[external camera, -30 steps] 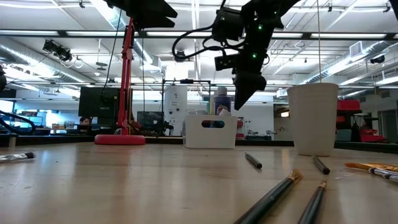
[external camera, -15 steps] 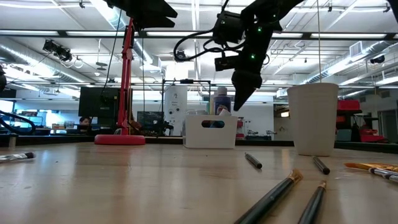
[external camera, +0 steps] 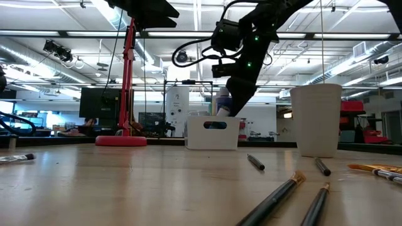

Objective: Pick & Place Paint Supplies
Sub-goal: Put the small light blue paint bottle into the white bin, then put the gold paint brush into the gray cup

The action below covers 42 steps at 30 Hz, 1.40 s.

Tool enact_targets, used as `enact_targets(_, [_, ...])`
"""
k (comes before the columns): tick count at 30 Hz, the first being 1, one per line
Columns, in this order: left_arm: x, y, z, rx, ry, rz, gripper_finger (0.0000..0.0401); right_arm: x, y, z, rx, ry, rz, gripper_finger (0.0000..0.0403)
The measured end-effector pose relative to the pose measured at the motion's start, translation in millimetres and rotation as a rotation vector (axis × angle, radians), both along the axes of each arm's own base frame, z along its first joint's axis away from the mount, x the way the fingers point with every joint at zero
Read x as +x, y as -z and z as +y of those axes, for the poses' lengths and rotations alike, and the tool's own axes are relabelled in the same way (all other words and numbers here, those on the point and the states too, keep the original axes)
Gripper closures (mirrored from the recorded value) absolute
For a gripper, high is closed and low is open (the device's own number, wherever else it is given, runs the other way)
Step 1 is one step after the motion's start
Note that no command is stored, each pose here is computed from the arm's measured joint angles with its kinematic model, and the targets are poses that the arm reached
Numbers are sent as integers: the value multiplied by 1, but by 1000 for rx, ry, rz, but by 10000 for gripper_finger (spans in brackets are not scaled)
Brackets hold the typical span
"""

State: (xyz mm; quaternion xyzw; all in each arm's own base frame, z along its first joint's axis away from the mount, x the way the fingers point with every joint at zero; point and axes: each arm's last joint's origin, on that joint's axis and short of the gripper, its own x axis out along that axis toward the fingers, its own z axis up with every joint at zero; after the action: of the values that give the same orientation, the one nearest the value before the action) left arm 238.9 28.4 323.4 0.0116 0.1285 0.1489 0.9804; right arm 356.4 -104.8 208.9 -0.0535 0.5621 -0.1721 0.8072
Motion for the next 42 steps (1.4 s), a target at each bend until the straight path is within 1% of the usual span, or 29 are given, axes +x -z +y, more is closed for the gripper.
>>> enact_targets(10, [0,0,0,3,1,1,177,4,-2,-1,-7,-3,-44,403])
enact_targets(15, [0,0,0,3,1,1,177,6,-2,0,34,-26,-76,403])
enact_targets(22, [0,0,0,3,1,2,177,6,-3,1,37,-29,-79,403])
enact_targets(24, [0,0,0,3,1,2,177,5,-5,2,37,-32,-78,403])
enact_targets(28, [0,0,0,3,1,2,177,-1,-20,10,32,-49,-99,403])
enact_targets(33, [0,0,0,42,12,14,177,-10,-48,33,27,-110,-155,403])
enact_targets(38, [0,0,0,30,9,11,177,-21,-77,73,86,-283,-230,403])
enact_targets(42, [0,0,-1,23,39,9,177,-30,-95,108,128,-411,-296,403])
